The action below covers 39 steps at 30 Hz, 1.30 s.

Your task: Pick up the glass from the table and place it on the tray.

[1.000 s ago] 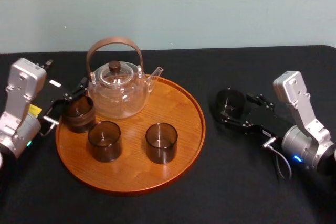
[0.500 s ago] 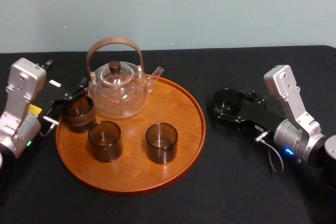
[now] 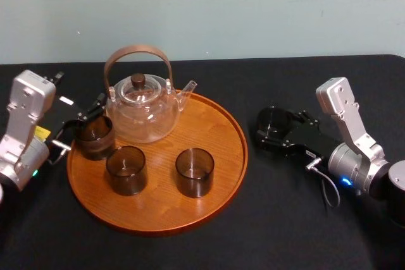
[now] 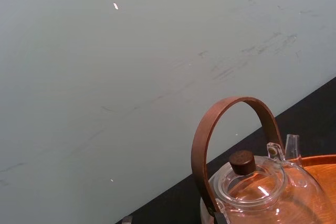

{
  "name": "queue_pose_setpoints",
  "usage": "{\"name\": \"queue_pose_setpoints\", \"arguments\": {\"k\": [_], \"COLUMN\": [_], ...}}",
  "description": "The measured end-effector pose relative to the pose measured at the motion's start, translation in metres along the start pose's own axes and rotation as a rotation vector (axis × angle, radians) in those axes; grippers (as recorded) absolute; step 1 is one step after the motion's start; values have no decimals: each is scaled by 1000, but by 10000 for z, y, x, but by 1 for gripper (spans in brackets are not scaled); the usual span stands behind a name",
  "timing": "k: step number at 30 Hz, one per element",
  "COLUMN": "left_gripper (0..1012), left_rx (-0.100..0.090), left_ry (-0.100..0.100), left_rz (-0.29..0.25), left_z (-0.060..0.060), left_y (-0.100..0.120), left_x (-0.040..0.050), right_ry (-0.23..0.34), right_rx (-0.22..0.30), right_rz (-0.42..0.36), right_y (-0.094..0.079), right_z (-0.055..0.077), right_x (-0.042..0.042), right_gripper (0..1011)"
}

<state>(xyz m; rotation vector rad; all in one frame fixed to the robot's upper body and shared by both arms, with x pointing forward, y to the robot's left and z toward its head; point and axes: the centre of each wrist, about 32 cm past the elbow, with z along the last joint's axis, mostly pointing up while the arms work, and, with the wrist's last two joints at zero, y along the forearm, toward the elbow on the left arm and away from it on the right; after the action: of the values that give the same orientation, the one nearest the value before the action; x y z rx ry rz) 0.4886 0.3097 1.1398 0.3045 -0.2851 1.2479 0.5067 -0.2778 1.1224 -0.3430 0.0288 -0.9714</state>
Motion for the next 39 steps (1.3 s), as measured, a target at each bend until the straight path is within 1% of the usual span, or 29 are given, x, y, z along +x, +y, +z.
{"name": "queue_pose_setpoints", "arguments": {"k": [6,8,9,13,34,39], "left_gripper": [1001,1001,1001,1001,1001,1001], "left_rx": [0,0,0,0,0,0], "left_ry": [0,0,0,0,0,0], "left_rz": [0,0,0,0,0,0], "left_z": [0,0,0,0,0,0], "left_y": [0,0,0,0,0,0], "left_x": [0,0,0,0,0,0], "right_ry": [0,0,0,0,-1,-11], "right_rx": [0,1,1,1,4,16], "right_rz": [0,0,0,-1,-1,-4], "right_y": [-2,-3,-3,-5,-12,-33], "right_z": [-2,-3,-3,-4,-2,31], "right_x": [1,1,2,3,5,4], "right_gripper": [997,964,929,900,900,900]}}
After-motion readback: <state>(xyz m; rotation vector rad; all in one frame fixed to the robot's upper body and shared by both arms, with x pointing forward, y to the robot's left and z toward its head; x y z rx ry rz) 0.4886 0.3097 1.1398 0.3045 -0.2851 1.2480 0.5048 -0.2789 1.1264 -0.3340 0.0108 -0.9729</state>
